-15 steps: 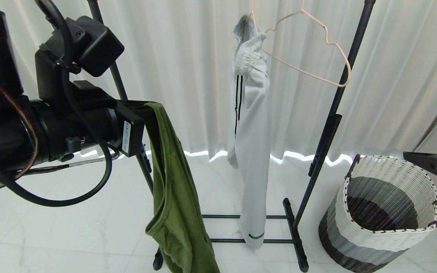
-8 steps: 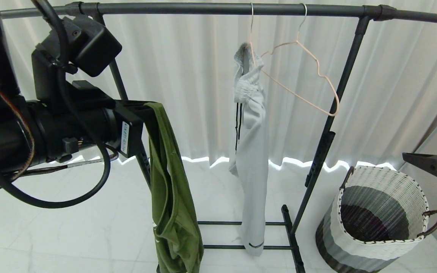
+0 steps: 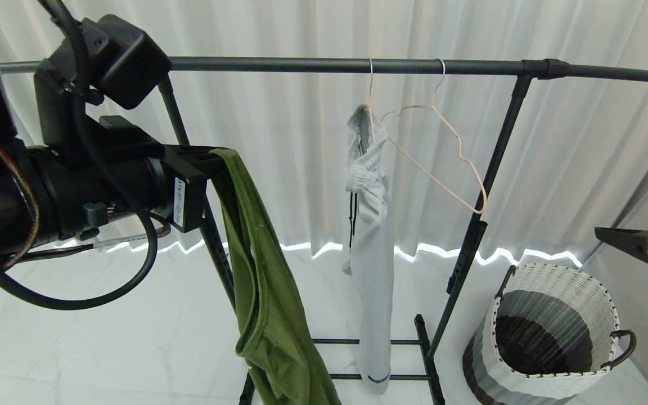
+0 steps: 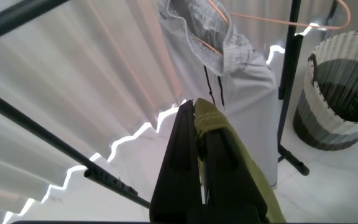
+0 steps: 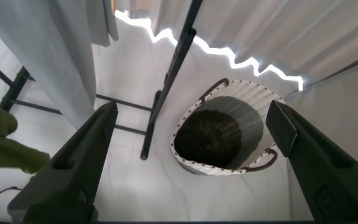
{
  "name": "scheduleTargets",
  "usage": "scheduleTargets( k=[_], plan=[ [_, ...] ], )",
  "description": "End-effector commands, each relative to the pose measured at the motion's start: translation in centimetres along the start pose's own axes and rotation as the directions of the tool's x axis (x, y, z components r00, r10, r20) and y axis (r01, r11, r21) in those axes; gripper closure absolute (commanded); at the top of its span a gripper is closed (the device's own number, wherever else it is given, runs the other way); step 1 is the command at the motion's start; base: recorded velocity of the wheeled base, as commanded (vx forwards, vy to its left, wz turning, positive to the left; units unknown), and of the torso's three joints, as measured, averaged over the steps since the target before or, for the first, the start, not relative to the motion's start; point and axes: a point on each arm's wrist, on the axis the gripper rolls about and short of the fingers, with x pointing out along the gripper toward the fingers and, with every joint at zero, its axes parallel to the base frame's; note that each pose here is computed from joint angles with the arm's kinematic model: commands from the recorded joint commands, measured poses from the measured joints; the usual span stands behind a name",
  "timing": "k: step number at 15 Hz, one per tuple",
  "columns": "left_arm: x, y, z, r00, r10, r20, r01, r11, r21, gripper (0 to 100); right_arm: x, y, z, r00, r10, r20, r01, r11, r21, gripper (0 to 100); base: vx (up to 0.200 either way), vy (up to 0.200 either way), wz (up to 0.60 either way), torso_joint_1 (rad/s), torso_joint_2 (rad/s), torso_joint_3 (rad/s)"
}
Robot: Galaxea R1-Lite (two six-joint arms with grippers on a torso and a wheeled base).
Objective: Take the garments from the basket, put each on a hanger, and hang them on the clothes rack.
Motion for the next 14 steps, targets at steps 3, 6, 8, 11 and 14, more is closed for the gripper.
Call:
scheduleTargets(
  k=[3,6,8,11,14],
  plan=[
    [-0.10,0.01,-0.01,1.000,0.004,0.000,-0.004,1.000,-0.003,100,0.34,0.10,-0.13,1.000,0.009,-0.005,-0.009,1.000,-0.009,0,0.000,0.000,0.00,0.204,-0.44,-0.247],
    [-0.07,-0.06,-0.17,1.000,0.002,-0.006,-0.002,1.000,-0.011,100,0.55,0.17,0.08,0.999,0.025,0.023,-0.024,1.000,-0.012,0,0.133,0.000,0.00,0.048,-0.11,-0.061],
    [-0.15,-0.09,-0.25,1.000,0.001,-0.007,-0.001,1.000,-0.011,100,0.78,0.24,0.07,0.999,0.027,0.017,-0.027,1.000,-0.015,0,0.200,0.000,0.00,0.010,-0.03,-0.010],
    [-0.17,-0.14,-0.39,1.000,-0.001,-0.011,0.000,1.000,-0.010,100,0.88,0.26,0.06,1.000,0.027,0.014,-0.027,1.000,-0.016,0,0.200,0.000,0.00,0.015,0.00,-0.005],
    [-0.07,-0.15,-0.42,1.000,-0.001,-0.013,0.001,1.000,-0.007,100,0.97,0.30,0.05,1.000,0.027,0.011,-0.027,0.999,-0.018,0,0.200,0.000,0.00,0.006,0.00,0.002]
  ],
)
